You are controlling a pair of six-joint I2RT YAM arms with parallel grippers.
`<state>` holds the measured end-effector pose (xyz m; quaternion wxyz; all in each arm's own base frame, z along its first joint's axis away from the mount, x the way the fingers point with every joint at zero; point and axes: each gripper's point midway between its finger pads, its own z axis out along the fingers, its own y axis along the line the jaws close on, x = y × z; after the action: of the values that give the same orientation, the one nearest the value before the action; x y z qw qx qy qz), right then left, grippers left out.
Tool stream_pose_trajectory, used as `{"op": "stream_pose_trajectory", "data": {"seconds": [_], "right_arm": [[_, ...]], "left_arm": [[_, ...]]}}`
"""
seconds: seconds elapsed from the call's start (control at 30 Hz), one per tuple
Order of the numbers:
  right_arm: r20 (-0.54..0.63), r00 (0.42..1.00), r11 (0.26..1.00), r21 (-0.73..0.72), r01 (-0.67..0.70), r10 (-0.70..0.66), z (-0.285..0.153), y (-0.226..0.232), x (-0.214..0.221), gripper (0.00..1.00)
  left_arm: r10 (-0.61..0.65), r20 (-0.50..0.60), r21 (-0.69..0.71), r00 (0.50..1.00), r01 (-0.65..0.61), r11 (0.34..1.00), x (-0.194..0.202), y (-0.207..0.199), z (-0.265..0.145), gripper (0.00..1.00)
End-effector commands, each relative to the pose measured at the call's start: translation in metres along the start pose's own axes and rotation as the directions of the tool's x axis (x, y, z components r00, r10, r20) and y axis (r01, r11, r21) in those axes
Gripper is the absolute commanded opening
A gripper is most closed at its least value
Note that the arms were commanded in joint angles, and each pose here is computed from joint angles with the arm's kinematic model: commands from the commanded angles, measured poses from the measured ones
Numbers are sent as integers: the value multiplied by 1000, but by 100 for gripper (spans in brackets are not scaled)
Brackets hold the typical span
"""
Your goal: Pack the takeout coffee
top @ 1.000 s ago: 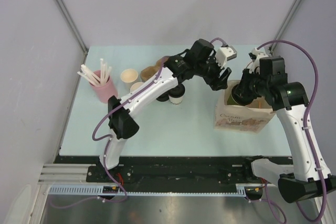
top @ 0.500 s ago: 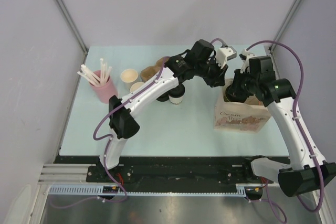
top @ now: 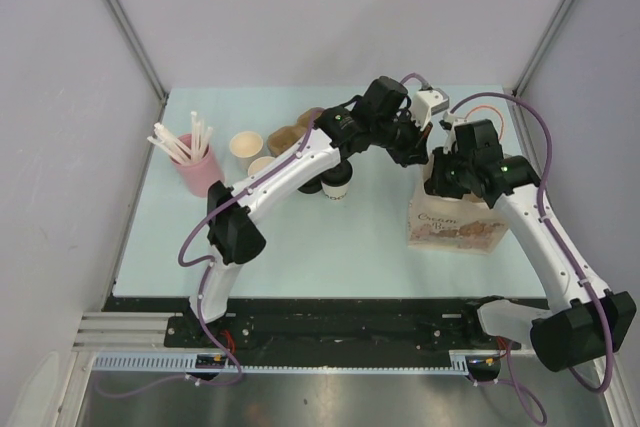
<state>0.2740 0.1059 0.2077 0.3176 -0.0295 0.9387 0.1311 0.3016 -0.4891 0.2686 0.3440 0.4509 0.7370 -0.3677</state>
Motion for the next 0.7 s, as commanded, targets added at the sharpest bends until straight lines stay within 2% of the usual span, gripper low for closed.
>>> {"op": "stream_pose_trajectory", "data": {"seconds": [0.0, 0.67], "right_arm": [[31, 999, 1000, 8, 21, -22, 11, 1, -3, 0], [-35, 999, 992, 124, -16, 21, 48, -26, 39, 0]], "left_arm": [[-27, 13, 2, 1000, 27, 1000, -6, -6, -8, 0], [-119, 0, -48, 993, 119, 992, 2, -1, -11, 0]]}}
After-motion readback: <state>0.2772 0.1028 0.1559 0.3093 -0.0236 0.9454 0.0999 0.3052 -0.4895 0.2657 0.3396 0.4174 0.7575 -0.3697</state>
